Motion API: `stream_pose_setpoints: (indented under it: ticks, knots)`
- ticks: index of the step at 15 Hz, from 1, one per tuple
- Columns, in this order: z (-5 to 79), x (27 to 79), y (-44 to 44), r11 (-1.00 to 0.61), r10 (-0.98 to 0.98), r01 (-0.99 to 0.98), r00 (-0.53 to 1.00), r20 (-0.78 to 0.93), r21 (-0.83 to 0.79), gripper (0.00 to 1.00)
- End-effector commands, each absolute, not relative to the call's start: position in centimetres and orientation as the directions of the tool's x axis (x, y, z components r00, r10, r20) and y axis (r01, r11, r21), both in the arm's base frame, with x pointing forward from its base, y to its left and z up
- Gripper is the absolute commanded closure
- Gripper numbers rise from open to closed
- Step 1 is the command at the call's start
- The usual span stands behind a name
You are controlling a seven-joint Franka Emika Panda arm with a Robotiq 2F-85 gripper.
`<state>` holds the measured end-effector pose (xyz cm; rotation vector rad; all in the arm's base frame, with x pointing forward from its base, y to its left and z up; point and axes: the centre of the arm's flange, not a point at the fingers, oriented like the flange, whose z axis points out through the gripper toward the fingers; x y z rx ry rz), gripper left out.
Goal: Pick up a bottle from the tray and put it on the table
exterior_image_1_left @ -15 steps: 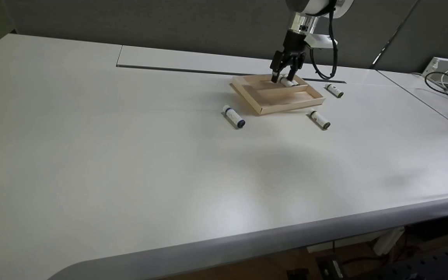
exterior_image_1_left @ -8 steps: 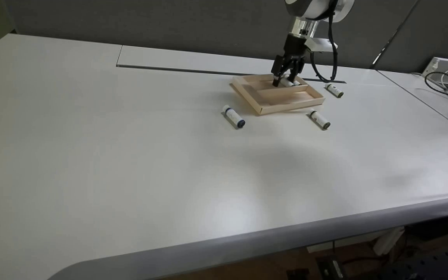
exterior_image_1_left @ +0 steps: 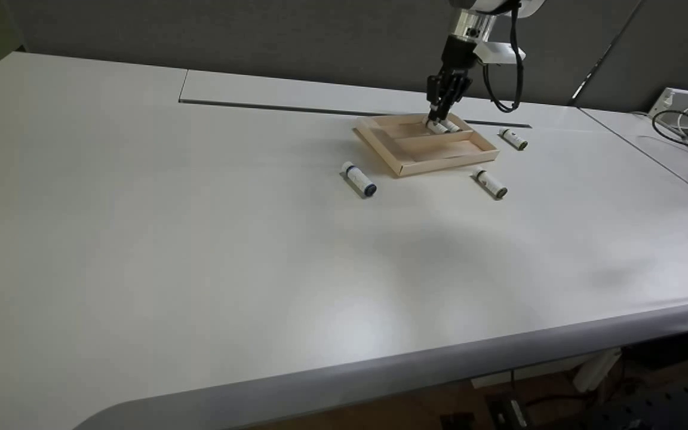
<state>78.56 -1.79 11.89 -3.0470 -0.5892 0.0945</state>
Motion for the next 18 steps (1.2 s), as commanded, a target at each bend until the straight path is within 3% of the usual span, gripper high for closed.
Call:
stream_pose_setpoints:
  ticks: [1,2,3,5,14,18]
  knots:
    - [13.6,80.3,-2.9,-0.947,0.322,0.320,0.944,-0.073,-0.028,0.95]
    - [13.7,80.2,-3.0,-0.949,0.314,0.312,0.946,-0.079,-0.031,0.88]
    - [13.8,80.1,-3.1,-0.951,0.308,0.306,0.948,-0.085,-0.033,0.60]
    - [13.9,80.0,-2.9,-0.951,0.309,0.307,0.947,-0.091,-0.038,0.61]
    - [12.8,79.8,-1.8,-0.945,0.328,0.323,0.937,-0.118,-0.059,0.02]
    - [11.9,79.5,-1.7,-0.944,0.330,0.323,0.934,-0.136,-0.069,0.00]
